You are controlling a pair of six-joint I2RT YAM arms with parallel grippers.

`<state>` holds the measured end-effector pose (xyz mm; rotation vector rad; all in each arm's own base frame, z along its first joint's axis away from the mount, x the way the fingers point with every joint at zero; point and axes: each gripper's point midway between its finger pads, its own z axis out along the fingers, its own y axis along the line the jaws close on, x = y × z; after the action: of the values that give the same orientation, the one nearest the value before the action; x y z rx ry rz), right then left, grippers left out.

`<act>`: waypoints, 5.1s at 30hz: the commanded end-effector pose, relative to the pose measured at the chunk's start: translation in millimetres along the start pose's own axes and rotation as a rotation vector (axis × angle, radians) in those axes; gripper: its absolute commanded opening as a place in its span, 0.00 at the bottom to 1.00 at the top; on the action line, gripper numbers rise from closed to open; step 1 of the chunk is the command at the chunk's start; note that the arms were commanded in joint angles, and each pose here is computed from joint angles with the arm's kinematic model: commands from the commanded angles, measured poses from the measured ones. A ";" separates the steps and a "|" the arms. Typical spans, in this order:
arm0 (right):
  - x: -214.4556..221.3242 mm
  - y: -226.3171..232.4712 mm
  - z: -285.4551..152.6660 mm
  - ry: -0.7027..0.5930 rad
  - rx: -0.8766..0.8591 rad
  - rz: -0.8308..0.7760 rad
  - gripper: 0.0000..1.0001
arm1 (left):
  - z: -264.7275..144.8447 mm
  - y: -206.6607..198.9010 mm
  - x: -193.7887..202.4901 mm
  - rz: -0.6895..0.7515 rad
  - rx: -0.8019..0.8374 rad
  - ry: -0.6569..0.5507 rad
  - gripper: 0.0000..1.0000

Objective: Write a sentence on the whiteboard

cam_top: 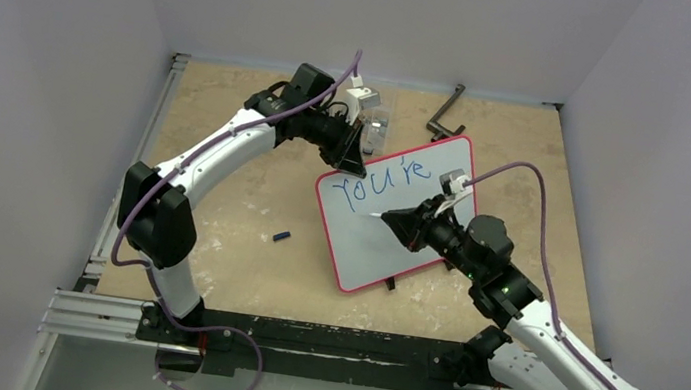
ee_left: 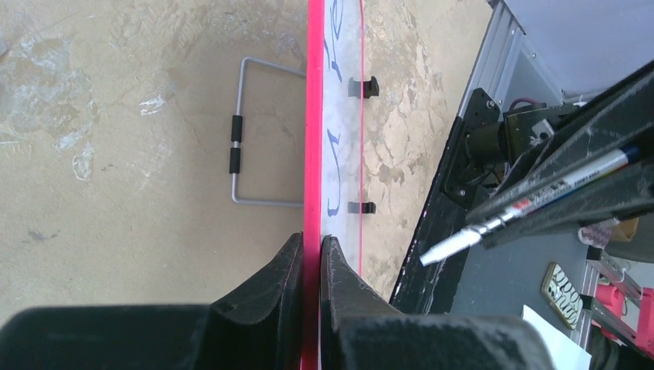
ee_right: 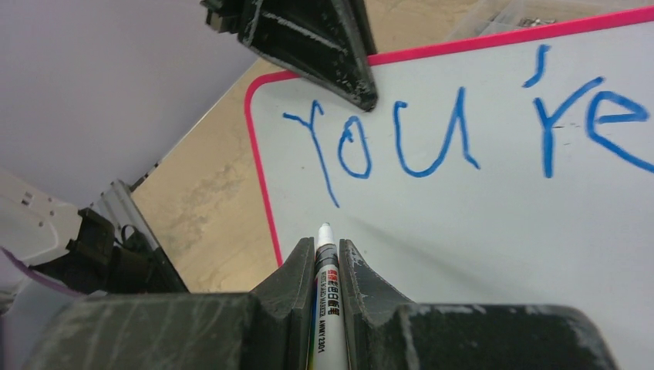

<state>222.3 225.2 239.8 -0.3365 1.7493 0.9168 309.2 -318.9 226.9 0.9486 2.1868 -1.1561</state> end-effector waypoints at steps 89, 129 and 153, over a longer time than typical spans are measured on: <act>63.1 15.4 14.0 0.022 0.328 -0.268 0.00 | -8.1 17.5 -11.2 0.030 -0.165 -0.068 0.00; 39.0 3.7 31.5 -0.038 0.392 -0.184 0.00 | -10.6 15.1 -12.4 0.036 -0.166 -0.074 0.00; 80.5 -12.0 12.0 0.056 0.380 -0.137 0.00 | -10.2 15.8 -11.8 0.037 -0.168 -0.072 0.00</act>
<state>206.7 254.1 172.7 -0.2575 1.8423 0.5207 313.4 -317.9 220.1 0.8712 2.2253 -1.0904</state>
